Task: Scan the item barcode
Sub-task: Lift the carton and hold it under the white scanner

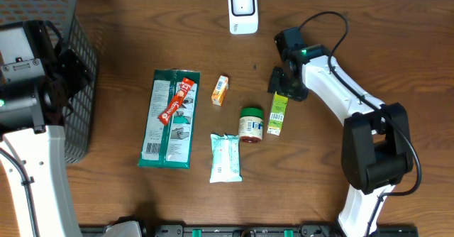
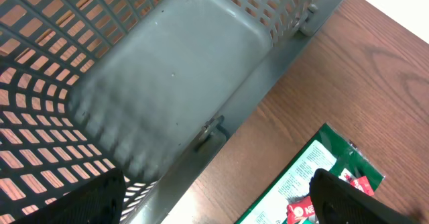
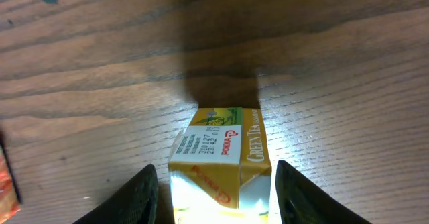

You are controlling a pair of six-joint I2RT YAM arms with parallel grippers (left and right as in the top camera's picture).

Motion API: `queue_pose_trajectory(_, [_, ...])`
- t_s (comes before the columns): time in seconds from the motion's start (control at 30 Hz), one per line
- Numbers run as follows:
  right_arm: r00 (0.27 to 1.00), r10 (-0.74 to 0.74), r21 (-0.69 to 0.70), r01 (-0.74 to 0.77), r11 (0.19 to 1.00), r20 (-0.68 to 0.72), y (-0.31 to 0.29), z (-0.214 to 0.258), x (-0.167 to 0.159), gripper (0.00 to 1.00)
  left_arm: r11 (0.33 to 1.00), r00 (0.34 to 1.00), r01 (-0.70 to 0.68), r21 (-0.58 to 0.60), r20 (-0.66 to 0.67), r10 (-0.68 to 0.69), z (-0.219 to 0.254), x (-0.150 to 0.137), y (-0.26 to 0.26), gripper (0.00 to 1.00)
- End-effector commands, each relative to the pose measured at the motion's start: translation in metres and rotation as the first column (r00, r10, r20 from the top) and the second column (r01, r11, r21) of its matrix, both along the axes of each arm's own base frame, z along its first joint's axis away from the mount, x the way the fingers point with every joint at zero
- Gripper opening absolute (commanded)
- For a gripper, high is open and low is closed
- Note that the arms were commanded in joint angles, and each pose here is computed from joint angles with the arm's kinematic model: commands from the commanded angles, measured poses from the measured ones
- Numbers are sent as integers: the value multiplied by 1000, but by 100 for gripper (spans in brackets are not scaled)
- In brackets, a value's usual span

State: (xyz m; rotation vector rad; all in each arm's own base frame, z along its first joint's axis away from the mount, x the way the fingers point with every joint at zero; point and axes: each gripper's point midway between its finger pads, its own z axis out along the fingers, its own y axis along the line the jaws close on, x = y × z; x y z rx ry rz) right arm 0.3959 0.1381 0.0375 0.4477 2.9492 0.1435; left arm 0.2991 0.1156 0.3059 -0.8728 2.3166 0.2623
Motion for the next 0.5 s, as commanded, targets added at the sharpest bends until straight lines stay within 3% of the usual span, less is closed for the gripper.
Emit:
queue_pose_trajectory(0.0, [999,12,-19,-13,1000,-42,2,-17,-7,49,1000,1000,-4,14,-5,5,1,0,3,88])
queue_pose_trajectory(0.23, [1000,20,-11,-20,1000,-8,-2,-3,-2,37,1000,1000,-4,14,-5,5,1,0,3,88])
queue_pose_trajectory(0.37, [998,56,-7,-55,998,32,-1,13,1,24,1000,1000,-4,14,-5,5,1,0,3,88])
queue_pose_trajectory(0.47, [996,73,-8,-72,997,56,-2,24,2,25,1000,1000,-4,14,-5,5,1,0,3,88])
